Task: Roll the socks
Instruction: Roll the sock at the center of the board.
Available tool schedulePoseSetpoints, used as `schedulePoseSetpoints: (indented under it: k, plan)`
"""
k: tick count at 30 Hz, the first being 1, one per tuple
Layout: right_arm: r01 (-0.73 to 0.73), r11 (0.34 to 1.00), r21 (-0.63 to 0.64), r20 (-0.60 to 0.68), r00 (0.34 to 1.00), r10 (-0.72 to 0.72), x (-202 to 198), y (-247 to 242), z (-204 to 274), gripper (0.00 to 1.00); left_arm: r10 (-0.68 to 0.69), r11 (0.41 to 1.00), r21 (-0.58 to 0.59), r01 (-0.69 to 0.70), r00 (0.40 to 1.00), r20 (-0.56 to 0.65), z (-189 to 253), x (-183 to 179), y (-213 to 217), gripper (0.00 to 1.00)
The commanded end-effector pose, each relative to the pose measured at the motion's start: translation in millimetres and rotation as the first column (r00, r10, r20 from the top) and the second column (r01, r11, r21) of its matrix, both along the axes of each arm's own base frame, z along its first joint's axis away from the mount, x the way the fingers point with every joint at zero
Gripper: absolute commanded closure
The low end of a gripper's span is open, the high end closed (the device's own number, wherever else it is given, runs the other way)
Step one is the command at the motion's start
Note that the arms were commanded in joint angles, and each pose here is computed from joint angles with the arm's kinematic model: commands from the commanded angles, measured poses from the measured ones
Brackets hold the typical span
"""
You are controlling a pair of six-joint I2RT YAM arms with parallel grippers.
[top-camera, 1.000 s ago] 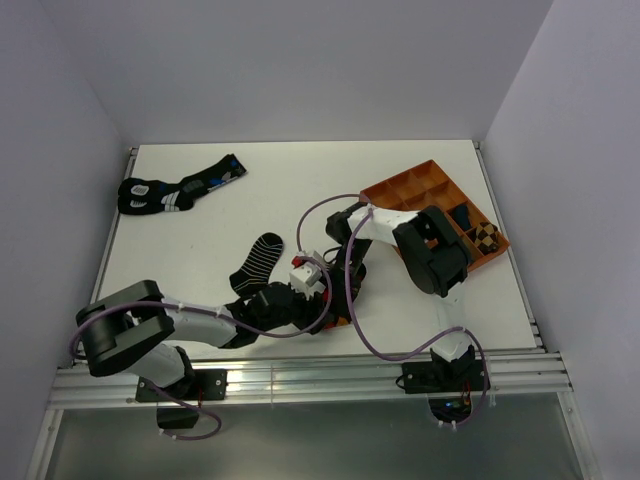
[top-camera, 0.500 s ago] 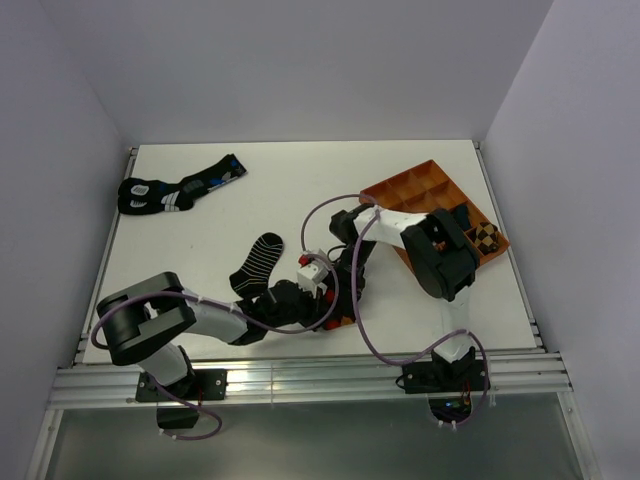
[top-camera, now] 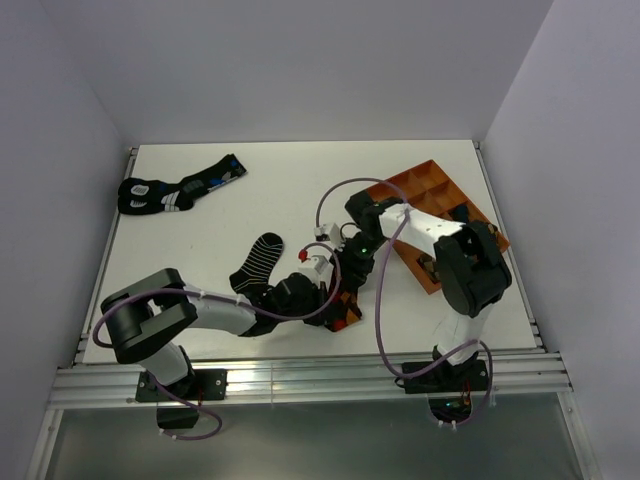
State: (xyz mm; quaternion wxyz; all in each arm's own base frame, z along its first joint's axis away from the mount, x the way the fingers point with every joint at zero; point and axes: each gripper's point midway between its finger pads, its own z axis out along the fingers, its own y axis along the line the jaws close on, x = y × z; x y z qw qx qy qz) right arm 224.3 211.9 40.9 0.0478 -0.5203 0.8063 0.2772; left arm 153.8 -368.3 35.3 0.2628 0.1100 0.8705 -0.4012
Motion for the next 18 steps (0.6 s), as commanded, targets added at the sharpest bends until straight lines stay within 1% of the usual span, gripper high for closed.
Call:
schedulePoseSetpoints:
  k: [1, 5, 8, 10, 11, 13, 16, 18]
  plan:
    - [0.063, 0.998, 0.026, 0.11, 0.992, -0.065, 20.3, -5.6, 13.7, 0.48, 0.041, 0.976, 0.219, 0.003, 0.98, -0.196, -50.5, -28.9, 33.3, 1.0]
    - [0.086, 0.995, 0.052, 0.136, 0.986, -0.092, 19.7, -13.9, 22.9, 0.48, 0.074, 0.968, 0.251, -0.007, 0.963, -0.258, -55.1, -32.9, 32.2, 1.0]
    - [0.09, 0.994, 0.058, 0.156, 0.983, -0.098, 17.8, -19.5, 22.5, 0.46, 0.082, 0.963, 0.271, -0.01, 0.963, -0.257, -52.5, -30.7, 29.5, 1.0]
    - [0.101, 0.994, 0.048, 0.149, 0.983, -0.107, 17.7, -20.6, 18.9, 0.46, 0.073, 0.966, 0.259, -0.005, 0.964, -0.257, -47.8, -31.3, 25.3, 1.0]
    - [0.113, 0.993, 0.043, 0.151, 0.981, -0.119, 21.5, -19.8, 15.0, 0.46, 0.075, 0.965, 0.261, -0.005, 0.963, -0.258, -46.4, -31.9, 25.7, 1.0]
    - [0.182, 0.983, 0.007, 0.175, 0.968, -0.181, 32.8, -23.0, 10.4, 0.46, 0.073, 0.966, 0.258, -0.006, 0.965, -0.252, -43.3, -31.4, 24.0, 1.0]
    - [0.229, 0.973, 0.007, 0.226, 0.948, -0.225, 50.2, -22.7, 12.9, 0.43, 0.072, 0.966, 0.257, -0.006, 0.965, -0.25, -41.3, -33.0, 23.8, 1.0]
    - [0.249, 0.968, 0.009, 0.235, 0.941, -0.245, 57.6, -19.8, 14.8, 0.4, 0.074, 0.965, 0.261, -0.006, 0.966, -0.249, -42.6, -33.6, 25.1, 1.0]
